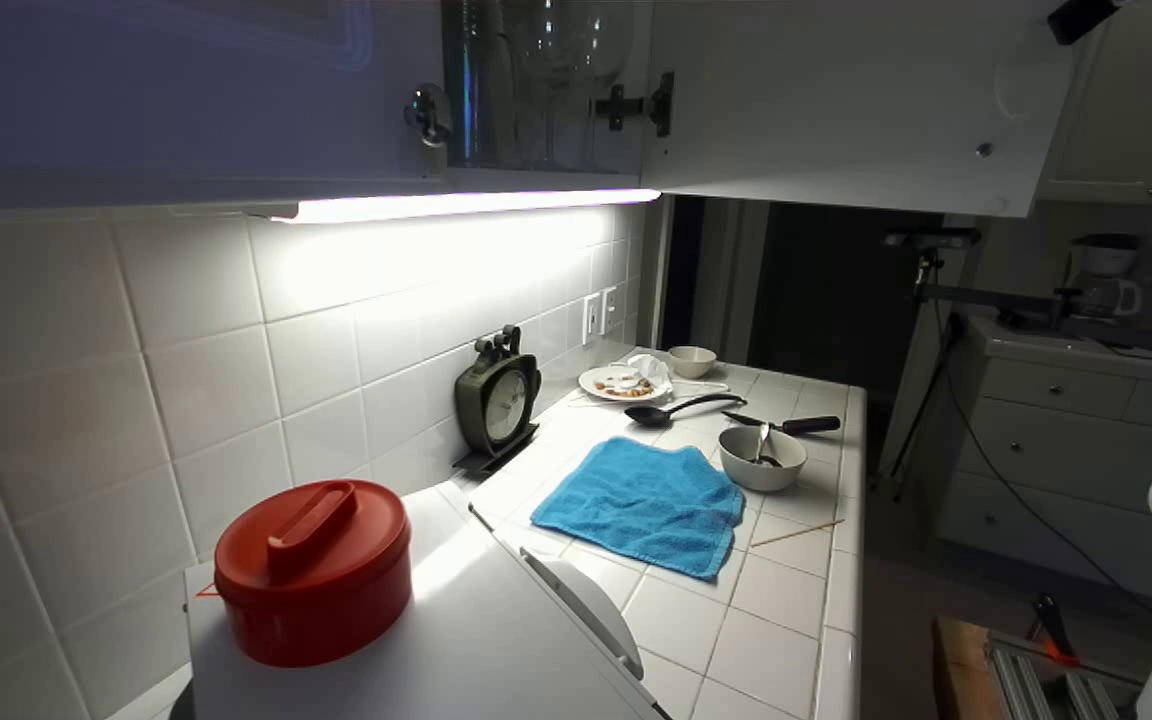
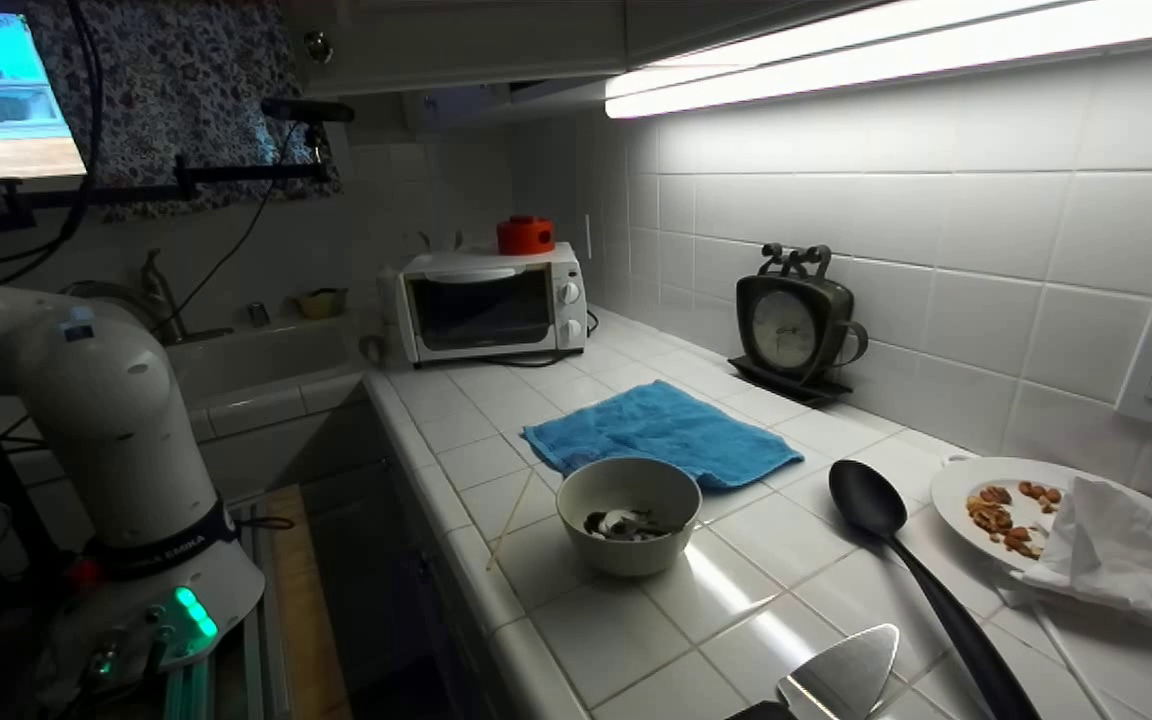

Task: Close the top cabinet door

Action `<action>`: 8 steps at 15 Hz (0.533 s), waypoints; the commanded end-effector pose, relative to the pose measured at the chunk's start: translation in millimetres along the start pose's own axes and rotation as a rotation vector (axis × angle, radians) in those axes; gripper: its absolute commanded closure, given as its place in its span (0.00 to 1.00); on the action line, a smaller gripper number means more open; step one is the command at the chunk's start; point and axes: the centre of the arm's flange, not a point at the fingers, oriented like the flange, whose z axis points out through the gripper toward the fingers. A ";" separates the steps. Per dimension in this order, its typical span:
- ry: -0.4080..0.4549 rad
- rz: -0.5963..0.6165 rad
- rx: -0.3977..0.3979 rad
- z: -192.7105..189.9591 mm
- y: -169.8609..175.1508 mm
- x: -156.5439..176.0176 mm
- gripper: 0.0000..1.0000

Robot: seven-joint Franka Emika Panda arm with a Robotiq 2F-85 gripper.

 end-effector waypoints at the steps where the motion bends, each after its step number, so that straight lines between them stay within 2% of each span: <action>1: 0.008 -0.060 0.052 18.9 -6.0 24.1 0.00; 8: 0.013 -0.171 0.156 42.3 -25.6 50.1 0.00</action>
